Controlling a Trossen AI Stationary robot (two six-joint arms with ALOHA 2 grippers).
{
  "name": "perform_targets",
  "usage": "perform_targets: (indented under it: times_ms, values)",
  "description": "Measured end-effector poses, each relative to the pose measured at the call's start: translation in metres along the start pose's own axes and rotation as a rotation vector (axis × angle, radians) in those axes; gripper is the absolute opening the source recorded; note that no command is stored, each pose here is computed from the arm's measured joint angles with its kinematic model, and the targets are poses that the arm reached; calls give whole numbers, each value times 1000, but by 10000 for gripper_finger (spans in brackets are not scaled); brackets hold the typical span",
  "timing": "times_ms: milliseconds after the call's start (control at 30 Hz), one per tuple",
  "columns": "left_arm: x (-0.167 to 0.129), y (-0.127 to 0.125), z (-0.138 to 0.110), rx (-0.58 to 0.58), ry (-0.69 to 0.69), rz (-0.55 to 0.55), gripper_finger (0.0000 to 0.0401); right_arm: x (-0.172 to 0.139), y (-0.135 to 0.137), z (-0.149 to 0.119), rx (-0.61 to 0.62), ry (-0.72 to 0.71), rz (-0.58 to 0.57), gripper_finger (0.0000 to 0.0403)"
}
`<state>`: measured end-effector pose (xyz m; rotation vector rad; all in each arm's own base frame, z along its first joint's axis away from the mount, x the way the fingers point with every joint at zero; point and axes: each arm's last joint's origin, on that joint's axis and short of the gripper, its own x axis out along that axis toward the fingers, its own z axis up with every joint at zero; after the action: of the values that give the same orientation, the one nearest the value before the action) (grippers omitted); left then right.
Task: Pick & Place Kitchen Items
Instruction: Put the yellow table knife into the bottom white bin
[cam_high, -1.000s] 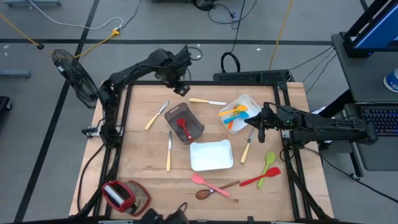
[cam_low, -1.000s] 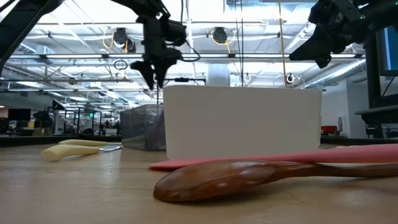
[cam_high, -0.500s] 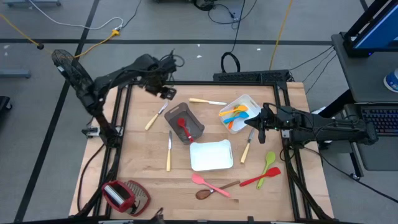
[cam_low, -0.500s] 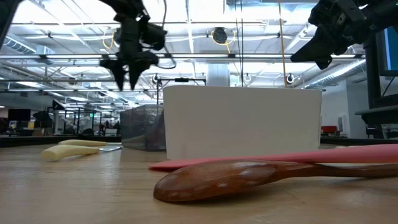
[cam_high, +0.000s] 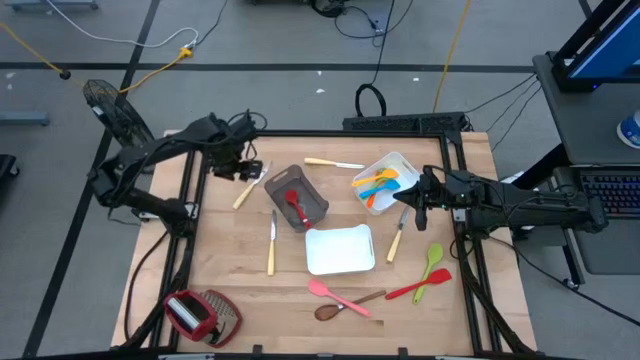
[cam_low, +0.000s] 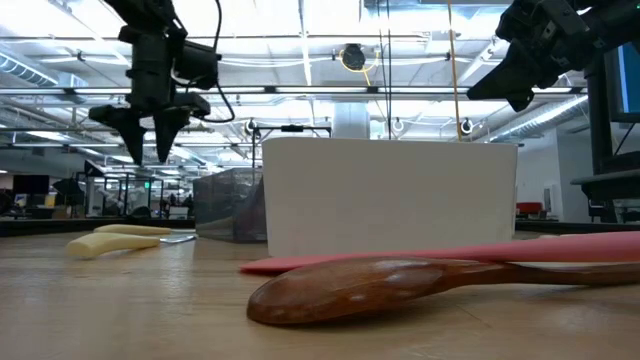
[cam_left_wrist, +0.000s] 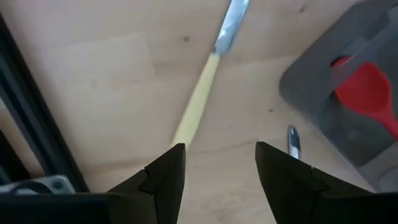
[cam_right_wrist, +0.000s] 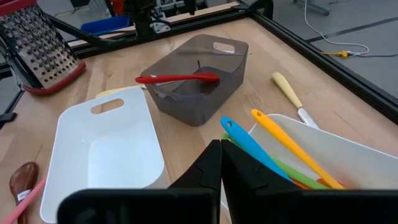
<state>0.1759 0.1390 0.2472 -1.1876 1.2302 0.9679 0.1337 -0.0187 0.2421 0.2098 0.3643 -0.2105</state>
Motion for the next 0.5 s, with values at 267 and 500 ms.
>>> perform_targets:
  times_ms: [267, 500]
  values:
    - [12, -7, -5, -78, 0, -39, 198, 0, 0, 0, 0, -1, 0, 1]
    - [12, -10, -3, -148, -24, -54, 198, 0, 0, 0, 0, -1, 0, 1]
